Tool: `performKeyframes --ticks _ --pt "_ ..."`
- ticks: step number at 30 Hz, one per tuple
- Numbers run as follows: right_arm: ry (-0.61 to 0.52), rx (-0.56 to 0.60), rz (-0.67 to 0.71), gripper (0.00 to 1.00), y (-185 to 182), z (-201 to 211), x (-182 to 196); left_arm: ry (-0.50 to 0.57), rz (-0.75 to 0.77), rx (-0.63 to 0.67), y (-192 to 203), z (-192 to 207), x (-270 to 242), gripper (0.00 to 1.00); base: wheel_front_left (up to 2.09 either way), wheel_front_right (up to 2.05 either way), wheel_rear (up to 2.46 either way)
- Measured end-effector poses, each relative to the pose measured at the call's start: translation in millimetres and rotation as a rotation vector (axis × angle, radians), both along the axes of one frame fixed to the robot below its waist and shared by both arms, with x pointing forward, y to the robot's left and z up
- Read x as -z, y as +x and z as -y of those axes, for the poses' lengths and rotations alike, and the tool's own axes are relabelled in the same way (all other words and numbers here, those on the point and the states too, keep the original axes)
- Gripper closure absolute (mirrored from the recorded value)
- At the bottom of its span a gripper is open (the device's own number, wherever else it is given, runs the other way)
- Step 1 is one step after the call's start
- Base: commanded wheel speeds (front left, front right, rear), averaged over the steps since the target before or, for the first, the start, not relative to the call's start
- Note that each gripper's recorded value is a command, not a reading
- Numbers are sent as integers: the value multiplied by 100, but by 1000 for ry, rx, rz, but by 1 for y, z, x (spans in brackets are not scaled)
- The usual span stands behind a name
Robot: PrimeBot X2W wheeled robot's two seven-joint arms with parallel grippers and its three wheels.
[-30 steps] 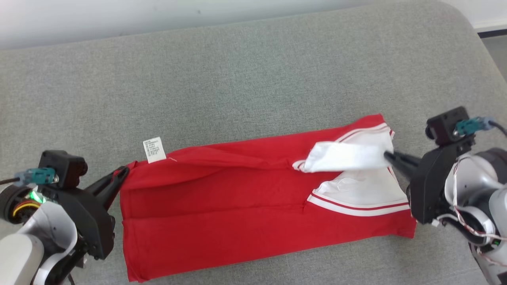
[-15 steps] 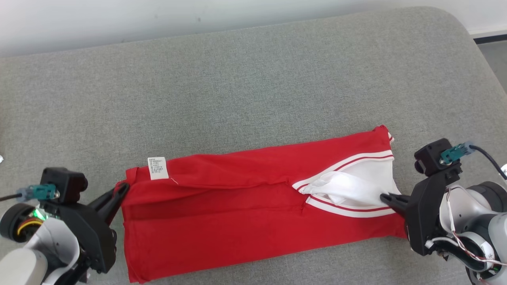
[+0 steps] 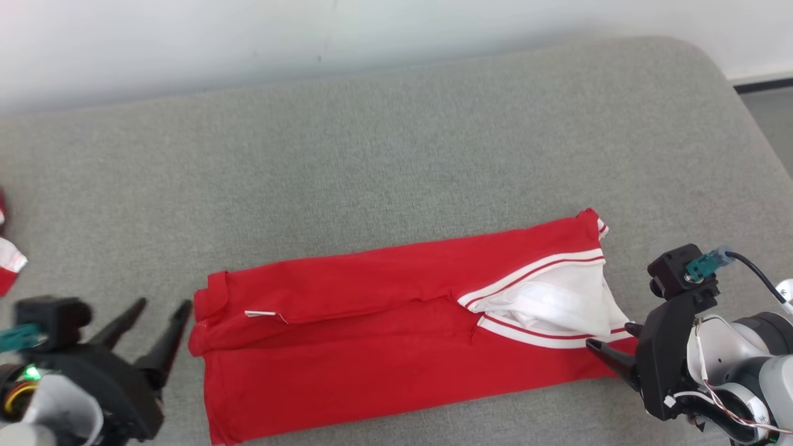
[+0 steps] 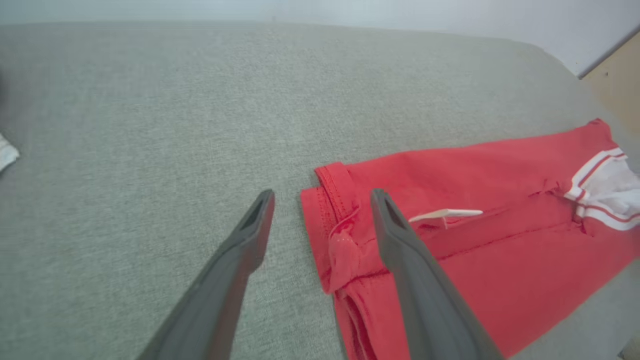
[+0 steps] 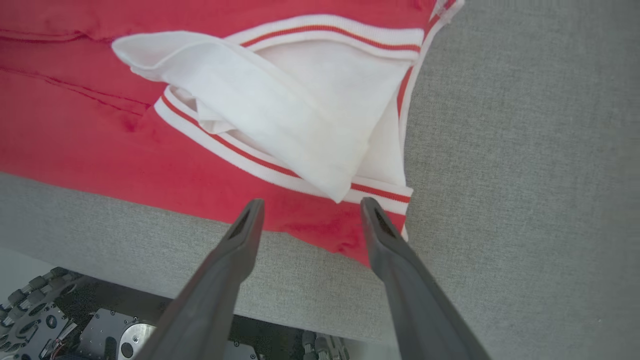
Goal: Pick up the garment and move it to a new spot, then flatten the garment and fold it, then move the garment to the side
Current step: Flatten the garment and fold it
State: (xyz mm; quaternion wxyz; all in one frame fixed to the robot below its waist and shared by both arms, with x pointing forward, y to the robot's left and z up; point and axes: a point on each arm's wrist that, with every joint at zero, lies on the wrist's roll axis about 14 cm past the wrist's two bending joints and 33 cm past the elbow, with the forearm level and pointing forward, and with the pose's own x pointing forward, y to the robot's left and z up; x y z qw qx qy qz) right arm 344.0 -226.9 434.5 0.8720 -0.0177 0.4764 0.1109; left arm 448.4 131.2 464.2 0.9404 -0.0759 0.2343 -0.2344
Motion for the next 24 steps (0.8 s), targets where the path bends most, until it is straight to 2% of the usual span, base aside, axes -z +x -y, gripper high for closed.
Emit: performKeyframes --ticks 10,17,20,24 --pt "7 17 186 0 3 -3 -27 -203 257 -262 -13 -46 -67 0 0 0 0" --pt "52 126 263 0 -1 5 -27 -347 386 -405 -50 -53 -81 0 0 0 0" --pt "71 184 310 0 3 9 -31 -373 414 -455 -64 -53 -78 0 0 0 0" --pt "76 229 310 0 7 13 -24 -305 432 -456 -79 -47 -66 0 0 0 0"
